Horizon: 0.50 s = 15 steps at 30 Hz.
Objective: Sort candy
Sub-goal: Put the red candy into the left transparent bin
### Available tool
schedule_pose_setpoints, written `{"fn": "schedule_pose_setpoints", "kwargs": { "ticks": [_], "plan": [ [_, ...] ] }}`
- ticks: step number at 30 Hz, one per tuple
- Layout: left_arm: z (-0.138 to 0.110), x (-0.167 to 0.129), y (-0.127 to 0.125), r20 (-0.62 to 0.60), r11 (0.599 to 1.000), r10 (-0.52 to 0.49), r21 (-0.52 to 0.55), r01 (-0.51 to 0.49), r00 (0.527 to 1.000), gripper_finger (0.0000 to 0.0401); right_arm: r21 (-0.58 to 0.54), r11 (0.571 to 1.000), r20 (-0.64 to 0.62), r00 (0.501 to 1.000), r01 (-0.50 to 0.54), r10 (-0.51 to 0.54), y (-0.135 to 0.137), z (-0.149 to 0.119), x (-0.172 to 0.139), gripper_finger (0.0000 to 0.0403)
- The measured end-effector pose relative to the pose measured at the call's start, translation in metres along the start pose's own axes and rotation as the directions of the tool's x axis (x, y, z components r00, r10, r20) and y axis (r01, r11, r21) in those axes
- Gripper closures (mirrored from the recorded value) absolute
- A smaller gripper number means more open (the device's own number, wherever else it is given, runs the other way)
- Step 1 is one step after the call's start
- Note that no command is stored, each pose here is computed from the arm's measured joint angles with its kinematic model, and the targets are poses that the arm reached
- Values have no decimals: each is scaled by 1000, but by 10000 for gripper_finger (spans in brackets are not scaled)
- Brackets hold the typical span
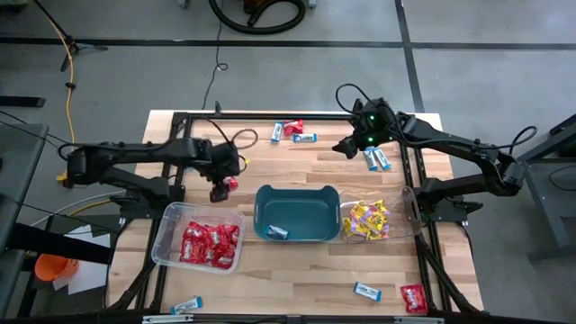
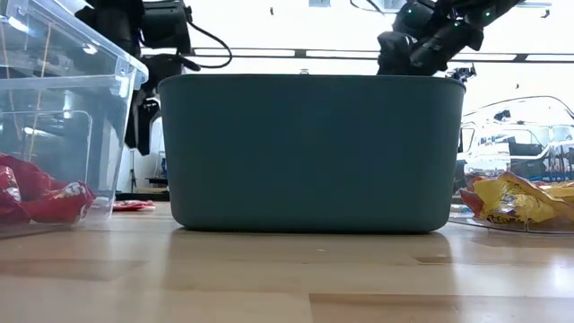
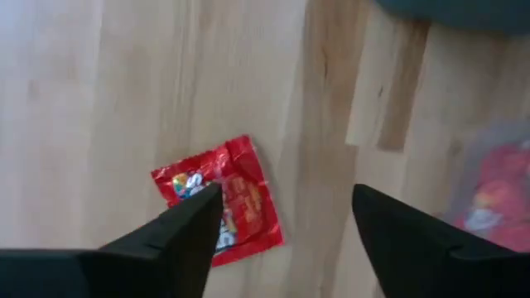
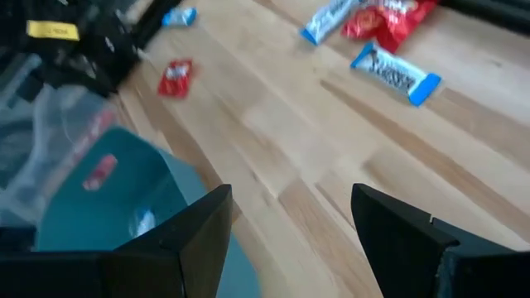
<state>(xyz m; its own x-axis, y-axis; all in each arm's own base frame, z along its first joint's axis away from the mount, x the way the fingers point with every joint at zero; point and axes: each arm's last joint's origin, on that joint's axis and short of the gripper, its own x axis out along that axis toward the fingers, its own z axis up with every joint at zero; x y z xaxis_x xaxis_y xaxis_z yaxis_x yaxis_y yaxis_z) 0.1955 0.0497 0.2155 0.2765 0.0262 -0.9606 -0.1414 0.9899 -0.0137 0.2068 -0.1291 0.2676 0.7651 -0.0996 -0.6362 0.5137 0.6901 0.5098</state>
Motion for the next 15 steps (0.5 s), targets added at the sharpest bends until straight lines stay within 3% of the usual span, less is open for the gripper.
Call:
{"fn": "schedule_pose_setpoints", "kwargs": {
  "ticks": [4,7,11,15],
  "plan": [
    [1,5,-7,-41,992,108,64,-105,993,121,-47,999,-56,998,19,-22,-2,-6,0,160],
    [1,10,-8,-57,985,167,55,-164,984,118,-71,997,-68,997,32,-37,-3,-7,0,160],
    [-7,23,-6,-105,987,160,21,-159,982,117,-77,997,-68,997,32,-37,-3,-7,0,160],
    [-2,29,-4,-71,985,172,10,-172,982,117,-84,996,-68,997,32,-37,-3,-7,0,160]
  ]
}}
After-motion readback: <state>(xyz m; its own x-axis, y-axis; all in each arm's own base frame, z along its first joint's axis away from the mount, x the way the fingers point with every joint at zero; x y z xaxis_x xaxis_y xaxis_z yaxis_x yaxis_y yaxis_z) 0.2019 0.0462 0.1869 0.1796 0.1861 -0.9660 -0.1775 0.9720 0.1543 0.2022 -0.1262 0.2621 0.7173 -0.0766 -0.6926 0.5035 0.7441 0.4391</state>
